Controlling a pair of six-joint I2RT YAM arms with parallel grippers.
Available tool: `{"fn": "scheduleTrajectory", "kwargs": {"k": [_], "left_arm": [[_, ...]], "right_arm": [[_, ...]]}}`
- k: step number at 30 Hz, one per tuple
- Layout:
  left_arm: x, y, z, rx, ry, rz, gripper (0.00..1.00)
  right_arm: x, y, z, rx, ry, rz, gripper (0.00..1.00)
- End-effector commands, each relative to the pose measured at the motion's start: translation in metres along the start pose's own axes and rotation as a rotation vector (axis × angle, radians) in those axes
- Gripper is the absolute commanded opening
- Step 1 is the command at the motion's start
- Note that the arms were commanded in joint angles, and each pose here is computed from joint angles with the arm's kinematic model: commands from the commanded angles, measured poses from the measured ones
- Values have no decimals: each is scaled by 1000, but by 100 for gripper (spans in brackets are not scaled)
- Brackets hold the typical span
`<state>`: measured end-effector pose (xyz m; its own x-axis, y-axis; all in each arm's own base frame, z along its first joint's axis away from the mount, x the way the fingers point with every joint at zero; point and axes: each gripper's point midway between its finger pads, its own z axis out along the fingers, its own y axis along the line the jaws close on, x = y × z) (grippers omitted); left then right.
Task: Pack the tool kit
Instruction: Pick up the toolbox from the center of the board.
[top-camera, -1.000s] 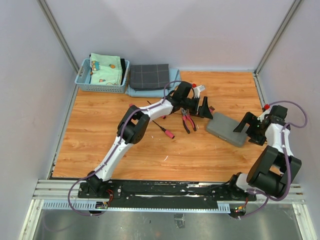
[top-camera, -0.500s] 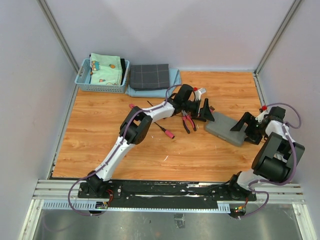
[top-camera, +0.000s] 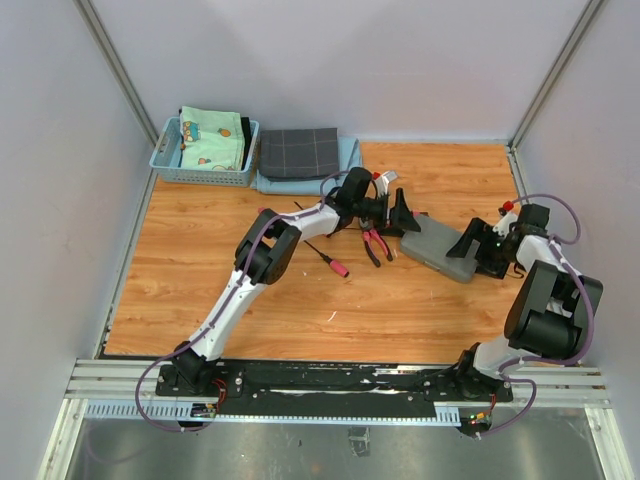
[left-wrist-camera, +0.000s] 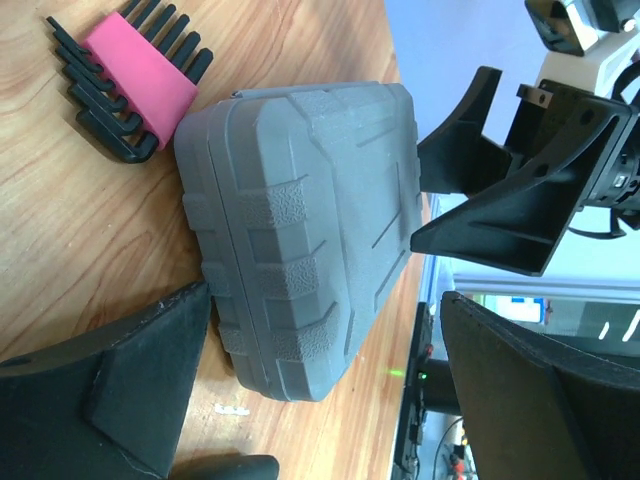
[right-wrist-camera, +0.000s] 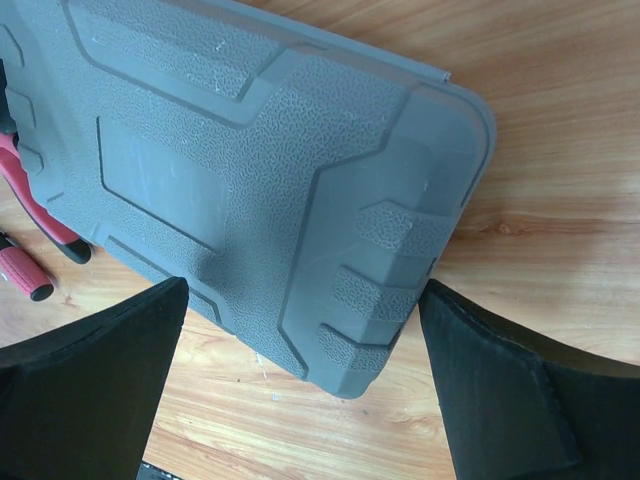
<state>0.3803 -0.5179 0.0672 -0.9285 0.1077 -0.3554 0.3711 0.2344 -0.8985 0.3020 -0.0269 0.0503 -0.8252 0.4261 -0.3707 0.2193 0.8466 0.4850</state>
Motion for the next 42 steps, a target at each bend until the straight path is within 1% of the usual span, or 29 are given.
{"fn": "scheduleTrajectory", "kwargs": {"k": [1, 6, 11, 17, 21, 23, 25, 27, 30, 35, 38, 41, 42], "left_arm": [[47, -46, 17, 154, 156, -47, 99], [56, -60, 14, 211, 193, -70, 96], [71, -73, 11, 253, 251, -74, 83], [86, -83, 9, 270, 283, -70, 75], [85, -91, 7, 288, 278, -75, 71], [83, -95, 7, 295, 272, -69, 67], [81, -99, 6, 304, 267, -62, 55], [80, -104, 4, 315, 262, -64, 45], [77, -112, 1, 329, 252, -55, 40], [72, -125, -4, 347, 245, -24, 15], [69, -135, -7, 359, 242, -5, 13], [64, -148, -13, 376, 236, 25, 8], [61, -153, -15, 383, 229, 41, 4]], "right_arm": [[-1, 56, 3, -230, 21, -31, 98], [1, 62, 0, -262, 24, -40, 98], [5, 69, 0, -293, 37, -48, 98], [12, 78, 3, -344, 69, -48, 100], [16, 80, 3, -356, 83, -49, 99], [17, 79, 3, -351, 83, -53, 99], [18, 79, 2, -349, 86, -56, 99], [17, 80, 1, -349, 81, -63, 99], [17, 81, -1, -348, 75, -70, 100], [19, 82, -6, -350, 68, -80, 100], [20, 84, -9, -348, 60, -91, 98], [19, 84, -13, -342, 46, -103, 98], [18, 84, -14, -339, 40, -109, 98]]}}
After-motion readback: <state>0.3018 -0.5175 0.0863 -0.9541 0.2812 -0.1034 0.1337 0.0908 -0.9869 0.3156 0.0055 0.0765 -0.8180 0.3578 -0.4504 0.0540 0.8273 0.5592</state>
